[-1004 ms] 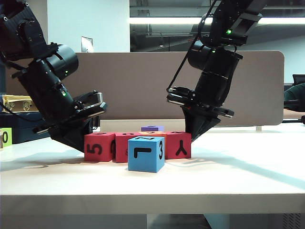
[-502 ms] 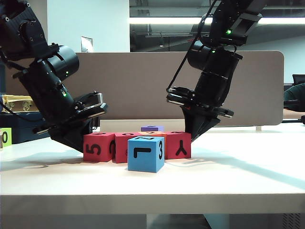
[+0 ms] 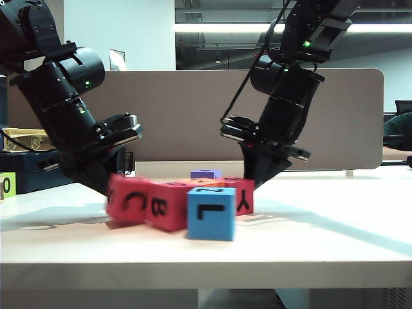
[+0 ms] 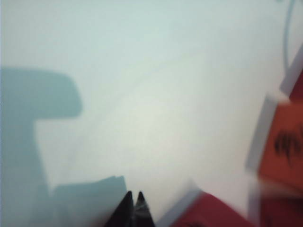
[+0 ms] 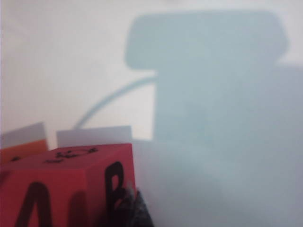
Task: Select the appropriate blocks from the scattered letter blocks on the table and arrange them in a row to spell out "2024".
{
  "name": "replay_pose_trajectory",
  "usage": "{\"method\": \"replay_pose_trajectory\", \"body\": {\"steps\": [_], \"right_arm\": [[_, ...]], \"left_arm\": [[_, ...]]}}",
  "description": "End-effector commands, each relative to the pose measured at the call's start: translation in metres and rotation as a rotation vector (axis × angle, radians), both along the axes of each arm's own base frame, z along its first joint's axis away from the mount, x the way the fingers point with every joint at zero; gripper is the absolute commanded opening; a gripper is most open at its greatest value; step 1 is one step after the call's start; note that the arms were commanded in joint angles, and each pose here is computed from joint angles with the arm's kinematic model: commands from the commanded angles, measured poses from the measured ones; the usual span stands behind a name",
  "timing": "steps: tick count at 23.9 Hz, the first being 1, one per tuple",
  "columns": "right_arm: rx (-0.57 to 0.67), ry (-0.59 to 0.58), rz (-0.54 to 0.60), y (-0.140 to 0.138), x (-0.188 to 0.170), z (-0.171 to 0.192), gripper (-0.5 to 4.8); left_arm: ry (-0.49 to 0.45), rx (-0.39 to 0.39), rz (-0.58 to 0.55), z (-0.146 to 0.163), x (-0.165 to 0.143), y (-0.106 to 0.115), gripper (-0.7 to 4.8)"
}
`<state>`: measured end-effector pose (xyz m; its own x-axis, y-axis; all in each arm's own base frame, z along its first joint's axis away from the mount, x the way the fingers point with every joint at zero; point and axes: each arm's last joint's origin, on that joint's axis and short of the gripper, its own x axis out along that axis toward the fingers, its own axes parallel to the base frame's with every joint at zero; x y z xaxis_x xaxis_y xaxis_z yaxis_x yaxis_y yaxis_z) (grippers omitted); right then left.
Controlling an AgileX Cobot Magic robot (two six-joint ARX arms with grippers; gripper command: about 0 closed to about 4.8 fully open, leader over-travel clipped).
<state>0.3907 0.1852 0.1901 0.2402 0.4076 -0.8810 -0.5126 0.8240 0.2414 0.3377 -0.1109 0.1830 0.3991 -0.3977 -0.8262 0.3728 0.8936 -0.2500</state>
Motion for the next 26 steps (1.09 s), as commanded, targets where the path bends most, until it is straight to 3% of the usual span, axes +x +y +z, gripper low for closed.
{"method": "replay_pose_trajectory", "body": {"steps": [1,7,15,20,26], "right_arm": [[0.018,-0.008,0.01,0.003,0.0,0.002,-0.03],[0.02,-0.015,0.011,0.003,0.001,0.002,-0.03],[-0.049,-0.086,-0.019,0.0,0.003,0.008,-0.03],[-0.057,-0.278,-0.025,-0.009,-0.006,0.061,-0.03],[0.041,-0.46,-0.041,-0.025,-0.037,0.136,-0.03]], "left_arm": [[-0.028,0.039,0.018,0.002,0.001,0.0,-0.06],[-0.054,0.081,0.04,0.003,0.003,0.002,-0.06],[-0.092,0.06,0.099,0.028,0.017,0.02,-0.06],[-0.219,-0.041,0.106,0.077,0.012,0.041,-0.06],[-0.388,-0.084,0.012,0.123,-0.021,0.04,-0.06]]}}
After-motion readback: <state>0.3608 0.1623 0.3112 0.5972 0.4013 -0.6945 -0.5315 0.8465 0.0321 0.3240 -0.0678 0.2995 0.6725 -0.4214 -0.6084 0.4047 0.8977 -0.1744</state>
